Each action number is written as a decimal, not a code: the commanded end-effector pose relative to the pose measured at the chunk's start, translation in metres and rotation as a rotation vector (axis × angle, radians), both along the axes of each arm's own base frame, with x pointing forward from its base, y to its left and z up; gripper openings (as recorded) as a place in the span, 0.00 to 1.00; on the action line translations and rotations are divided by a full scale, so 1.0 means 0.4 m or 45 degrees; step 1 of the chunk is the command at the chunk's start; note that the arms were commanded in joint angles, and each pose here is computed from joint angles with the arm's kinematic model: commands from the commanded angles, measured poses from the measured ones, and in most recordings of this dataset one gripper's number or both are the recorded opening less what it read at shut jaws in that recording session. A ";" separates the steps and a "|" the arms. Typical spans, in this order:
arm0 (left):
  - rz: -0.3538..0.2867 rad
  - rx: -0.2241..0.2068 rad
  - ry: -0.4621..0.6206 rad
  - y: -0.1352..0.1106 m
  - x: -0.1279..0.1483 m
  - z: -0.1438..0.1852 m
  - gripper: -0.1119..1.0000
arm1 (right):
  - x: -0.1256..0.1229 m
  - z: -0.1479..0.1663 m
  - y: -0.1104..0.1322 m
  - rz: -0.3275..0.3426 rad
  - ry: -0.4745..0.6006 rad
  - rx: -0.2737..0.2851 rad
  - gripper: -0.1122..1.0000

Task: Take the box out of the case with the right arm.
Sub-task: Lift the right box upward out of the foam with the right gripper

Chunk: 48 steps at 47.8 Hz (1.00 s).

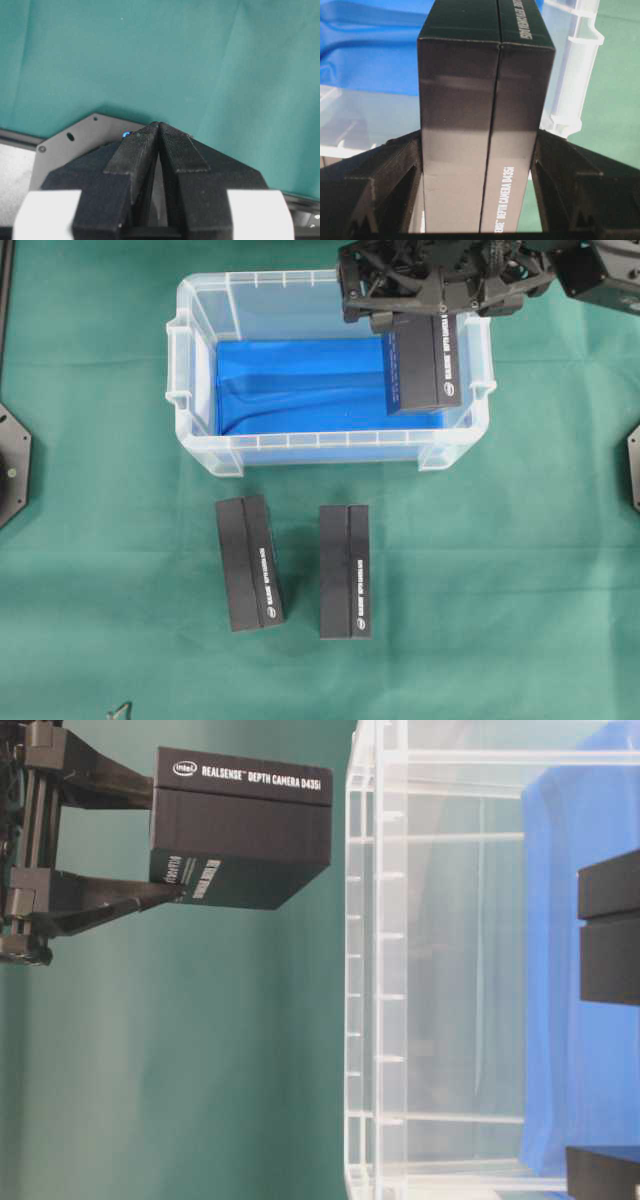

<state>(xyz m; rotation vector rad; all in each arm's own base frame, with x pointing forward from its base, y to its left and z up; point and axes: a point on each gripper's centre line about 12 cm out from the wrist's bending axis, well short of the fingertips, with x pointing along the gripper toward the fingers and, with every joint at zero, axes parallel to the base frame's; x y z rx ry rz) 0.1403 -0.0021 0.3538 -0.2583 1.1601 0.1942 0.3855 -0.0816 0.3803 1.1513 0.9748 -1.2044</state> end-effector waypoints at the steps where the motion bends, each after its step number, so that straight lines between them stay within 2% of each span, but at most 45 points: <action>1: 0.002 0.002 -0.008 0.001 0.005 0.005 0.13 | -0.024 0.059 0.005 0.002 -0.082 -0.021 0.69; 48: 0.004 0.001 -0.010 0.001 0.005 0.006 0.13 | -0.023 0.057 0.013 0.012 -0.075 -0.023 0.69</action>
